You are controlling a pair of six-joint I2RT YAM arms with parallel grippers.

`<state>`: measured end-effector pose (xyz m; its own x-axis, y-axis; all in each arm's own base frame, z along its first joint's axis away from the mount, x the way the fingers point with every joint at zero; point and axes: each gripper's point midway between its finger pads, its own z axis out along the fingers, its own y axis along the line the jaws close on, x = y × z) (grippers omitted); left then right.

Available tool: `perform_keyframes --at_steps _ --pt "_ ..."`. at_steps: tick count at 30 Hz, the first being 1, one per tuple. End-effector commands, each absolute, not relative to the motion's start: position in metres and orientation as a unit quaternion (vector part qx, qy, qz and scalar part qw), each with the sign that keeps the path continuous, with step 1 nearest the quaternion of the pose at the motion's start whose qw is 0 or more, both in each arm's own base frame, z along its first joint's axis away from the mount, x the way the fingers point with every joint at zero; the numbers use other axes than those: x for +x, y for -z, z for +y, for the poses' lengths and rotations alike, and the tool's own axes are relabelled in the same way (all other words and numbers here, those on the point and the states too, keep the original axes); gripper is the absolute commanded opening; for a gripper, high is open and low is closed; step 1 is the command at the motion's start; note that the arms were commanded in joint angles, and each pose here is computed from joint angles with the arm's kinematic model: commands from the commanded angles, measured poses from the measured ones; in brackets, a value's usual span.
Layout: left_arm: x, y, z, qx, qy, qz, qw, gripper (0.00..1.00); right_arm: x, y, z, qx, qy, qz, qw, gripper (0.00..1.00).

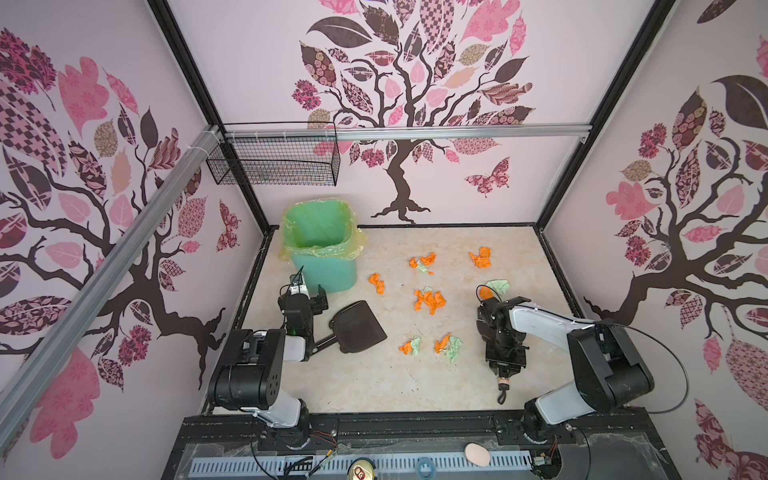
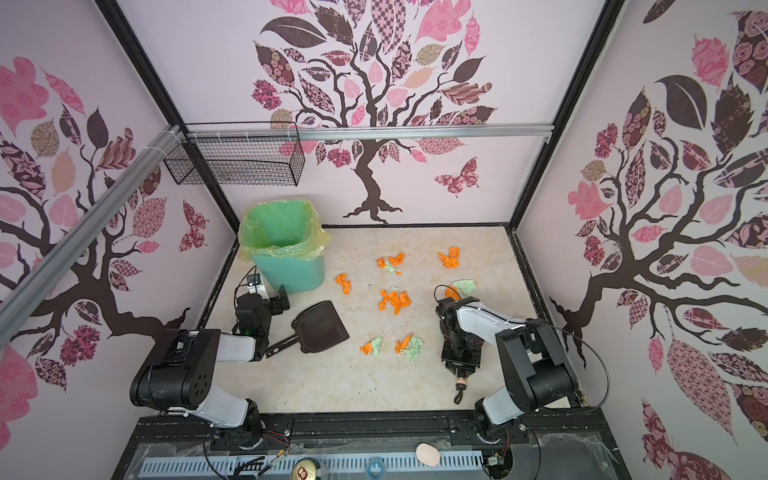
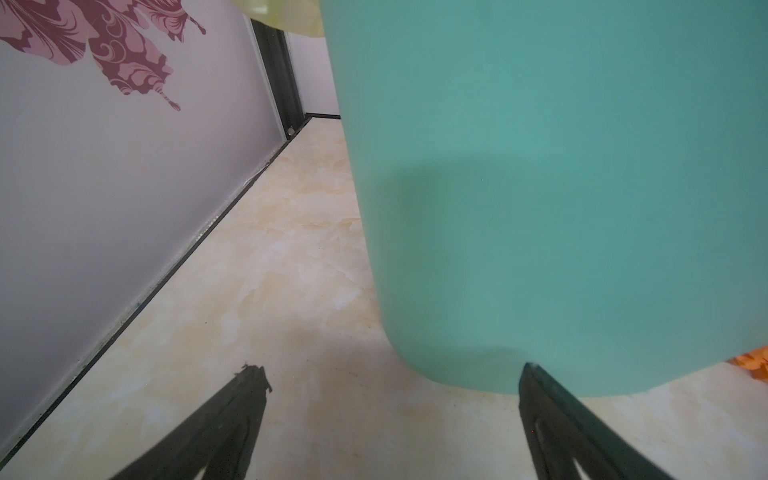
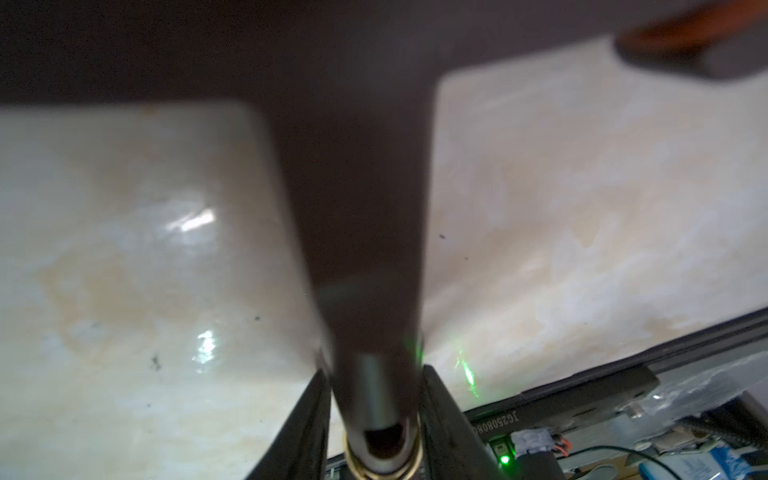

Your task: Sweep away the paper scraps from the table

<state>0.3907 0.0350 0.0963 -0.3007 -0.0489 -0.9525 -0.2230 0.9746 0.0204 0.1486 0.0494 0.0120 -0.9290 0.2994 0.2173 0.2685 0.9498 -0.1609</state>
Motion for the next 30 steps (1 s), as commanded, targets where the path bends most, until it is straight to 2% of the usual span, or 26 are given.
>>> perform_keyframes --at_steps 1,6,10,12,18,21,24,27,30 --pt "0.398 -0.104 0.036 -0.088 -0.073 0.797 0.593 0.97 0.147 -0.015 0.057 -0.141 -0.039 -0.983 0.114 0.36" --pt "0.397 -0.103 0.036 -0.088 -0.073 0.798 0.592 0.97 0.148 -0.02 0.059 -0.142 -0.03 -0.985 0.093 0.26" --pt "0.397 -0.103 0.036 -0.088 -0.073 0.798 0.592 0.97 0.151 -0.026 0.061 -0.141 -0.027 -0.987 0.068 0.13" --pt "0.398 -0.103 0.036 -0.087 -0.072 0.798 0.592 0.97 0.152 -0.029 0.063 -0.144 -0.022 -0.988 0.056 0.1" --pt "0.397 -0.105 0.036 -0.088 -0.072 0.795 0.596 0.94 0.147 -0.043 0.072 -0.139 -0.008 -0.99 0.034 0.09" --pt "0.396 -0.125 0.034 -0.08 -0.069 0.795 0.598 0.96 0.146 -0.058 0.072 -0.139 -0.004 -0.99 0.018 0.07" --pt "0.39 -0.156 0.016 -0.018 -0.048 0.807 0.588 0.96 0.15 -0.079 0.072 -0.141 0.007 -0.99 -0.01 0.04" --pt "0.374 -0.198 0.0 0.038 -0.024 0.784 0.619 0.97 0.155 -0.102 0.072 -0.13 0.007 -0.991 -0.028 0.04" --pt "0.352 -0.23 -0.035 0.129 0.071 0.769 0.622 0.97 0.168 -0.124 0.076 -0.109 0.0 -0.993 -0.05 0.04"
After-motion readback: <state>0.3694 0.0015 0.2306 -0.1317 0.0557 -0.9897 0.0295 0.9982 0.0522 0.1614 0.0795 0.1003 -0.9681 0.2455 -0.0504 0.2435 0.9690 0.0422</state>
